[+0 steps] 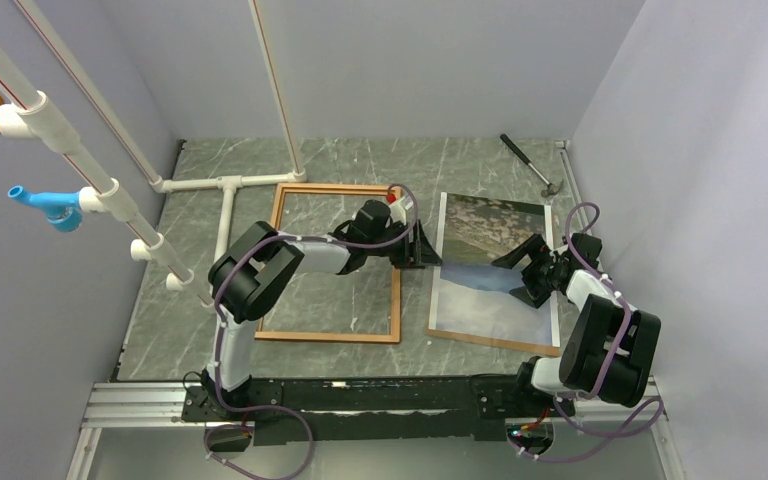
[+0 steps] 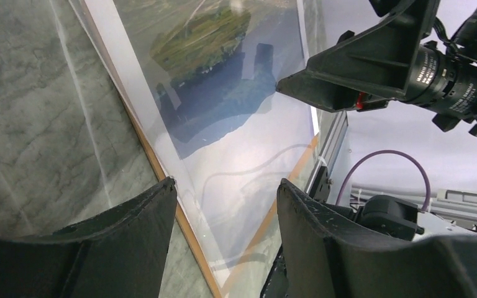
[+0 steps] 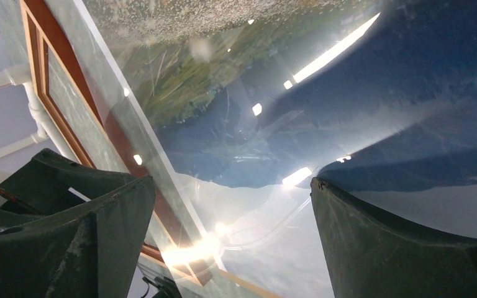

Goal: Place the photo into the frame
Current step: Pick up the photo frame item at the center of the board.

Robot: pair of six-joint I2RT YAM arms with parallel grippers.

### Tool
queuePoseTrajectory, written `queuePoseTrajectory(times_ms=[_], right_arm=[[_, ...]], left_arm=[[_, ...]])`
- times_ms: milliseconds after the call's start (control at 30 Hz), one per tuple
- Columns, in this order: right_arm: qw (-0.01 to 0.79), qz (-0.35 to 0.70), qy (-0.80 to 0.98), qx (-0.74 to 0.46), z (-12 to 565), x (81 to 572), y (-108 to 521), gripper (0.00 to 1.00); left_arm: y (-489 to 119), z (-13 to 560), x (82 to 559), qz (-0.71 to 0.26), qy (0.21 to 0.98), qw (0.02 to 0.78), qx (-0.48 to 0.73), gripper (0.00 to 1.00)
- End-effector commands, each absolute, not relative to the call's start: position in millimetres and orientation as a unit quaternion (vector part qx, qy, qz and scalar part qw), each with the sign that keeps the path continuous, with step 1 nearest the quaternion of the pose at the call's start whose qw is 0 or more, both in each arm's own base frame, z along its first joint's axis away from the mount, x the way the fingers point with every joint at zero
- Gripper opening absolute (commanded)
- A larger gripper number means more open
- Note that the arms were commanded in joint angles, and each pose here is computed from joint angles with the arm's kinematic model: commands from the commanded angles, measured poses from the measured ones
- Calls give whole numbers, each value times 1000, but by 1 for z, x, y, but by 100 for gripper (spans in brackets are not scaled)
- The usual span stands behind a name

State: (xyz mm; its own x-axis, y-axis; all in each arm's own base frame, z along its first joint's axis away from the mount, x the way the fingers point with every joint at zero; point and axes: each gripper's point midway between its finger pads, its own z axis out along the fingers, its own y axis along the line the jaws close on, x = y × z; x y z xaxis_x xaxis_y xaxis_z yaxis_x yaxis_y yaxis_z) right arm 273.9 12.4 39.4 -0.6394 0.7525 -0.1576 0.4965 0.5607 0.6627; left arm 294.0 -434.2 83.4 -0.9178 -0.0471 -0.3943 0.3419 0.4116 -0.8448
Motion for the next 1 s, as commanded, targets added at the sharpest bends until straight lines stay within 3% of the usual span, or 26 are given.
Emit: queuePoseTrajectory(times_ms=[0,233,533,967], right_arm=[[122,246,878,392,-5,224,19,99],[124,249,878,390,-4,225,20,99],[137,257,879,378,7,230,20,99],[184,288,881,327,37,244,28,100]], left_arm=[[-458,80,258,-528,825,134,151,62],[-452,73,258,-514,836,135,136,47],[-445,76,261,-516,835,151,116,0],[-411,105,277,-509,829,219,77,0]])
